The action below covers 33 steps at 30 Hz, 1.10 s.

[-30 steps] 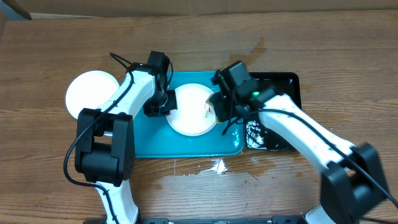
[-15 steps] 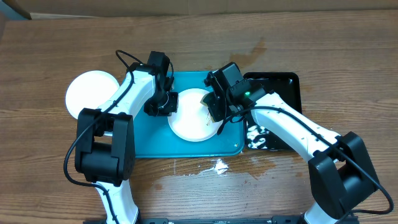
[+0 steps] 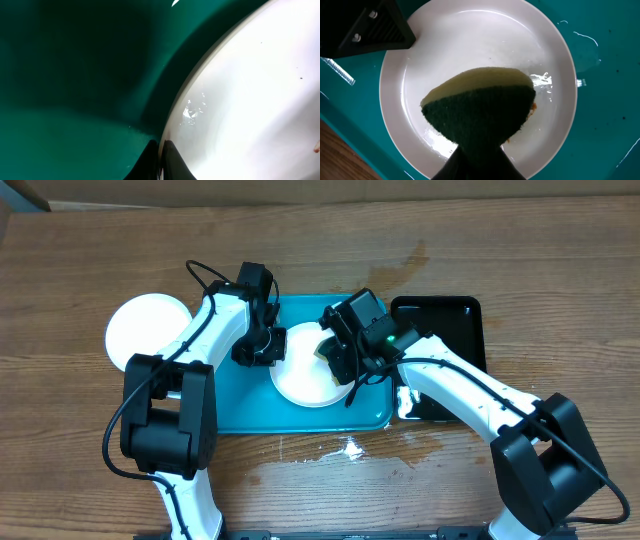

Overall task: Clean dirty plates on tray and stack at the side
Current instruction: 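Scrub the white plate with the sponge, left gripper holding its rim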

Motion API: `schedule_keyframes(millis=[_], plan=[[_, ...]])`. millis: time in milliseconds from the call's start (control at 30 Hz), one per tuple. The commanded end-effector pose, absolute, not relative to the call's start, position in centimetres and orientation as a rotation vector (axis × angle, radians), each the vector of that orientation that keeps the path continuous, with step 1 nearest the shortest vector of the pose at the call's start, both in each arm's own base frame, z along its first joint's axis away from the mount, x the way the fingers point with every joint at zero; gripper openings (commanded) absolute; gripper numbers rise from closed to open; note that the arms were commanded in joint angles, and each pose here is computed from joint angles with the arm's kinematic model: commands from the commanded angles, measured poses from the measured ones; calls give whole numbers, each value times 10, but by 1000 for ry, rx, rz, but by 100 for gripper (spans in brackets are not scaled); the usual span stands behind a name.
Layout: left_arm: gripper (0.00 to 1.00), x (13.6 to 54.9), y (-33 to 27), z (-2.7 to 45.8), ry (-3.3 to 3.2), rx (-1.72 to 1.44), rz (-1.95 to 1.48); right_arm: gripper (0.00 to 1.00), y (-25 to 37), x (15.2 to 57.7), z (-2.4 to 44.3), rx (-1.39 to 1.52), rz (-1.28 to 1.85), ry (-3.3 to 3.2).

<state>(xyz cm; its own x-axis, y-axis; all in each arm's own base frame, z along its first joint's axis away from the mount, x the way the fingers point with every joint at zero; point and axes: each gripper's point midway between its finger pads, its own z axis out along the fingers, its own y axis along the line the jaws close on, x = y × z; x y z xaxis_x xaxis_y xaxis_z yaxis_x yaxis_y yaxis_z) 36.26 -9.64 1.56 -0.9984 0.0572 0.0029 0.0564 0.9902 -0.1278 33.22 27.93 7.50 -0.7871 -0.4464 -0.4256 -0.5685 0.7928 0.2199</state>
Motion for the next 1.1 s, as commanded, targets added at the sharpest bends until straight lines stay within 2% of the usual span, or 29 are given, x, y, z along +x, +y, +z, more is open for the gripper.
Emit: schedule_keyframes(millis=[0,67,100,167,233,267,533,667,867,1067], plan=[[6,369,-99,28,-3165,-111,220,13,282,332,79,-782,497,2612],[6,369,-99,28,-3164,-111,220,13,282,331,78,-782,497,2615],[6,369,-99,28,-3164,-111,220,18,282,331,78,-783,496,2616],[6,369,-99,28,-3165,-111,220,45,282,331,77,-783,497,2617],[6,369,-99,28,-3165,-111,220,56,282,332,77,-783,496,2615],[6,369,-99,28,-3165,-111,220,58,282,332,77,-783,496,2615],[5,369,-99,28,-3164,-111,221,56,276,326,73,-796,466,2649],[5,369,-100,28,-3164,-111,221,49,278,316,62,-847,451,2681],[5,369,-99,28,-3164,-111,220,46,281,309,38,-902,341,2709],[4,369,-99,28,-3164,-111,220,31,281,307,36,-909,336,2714]])
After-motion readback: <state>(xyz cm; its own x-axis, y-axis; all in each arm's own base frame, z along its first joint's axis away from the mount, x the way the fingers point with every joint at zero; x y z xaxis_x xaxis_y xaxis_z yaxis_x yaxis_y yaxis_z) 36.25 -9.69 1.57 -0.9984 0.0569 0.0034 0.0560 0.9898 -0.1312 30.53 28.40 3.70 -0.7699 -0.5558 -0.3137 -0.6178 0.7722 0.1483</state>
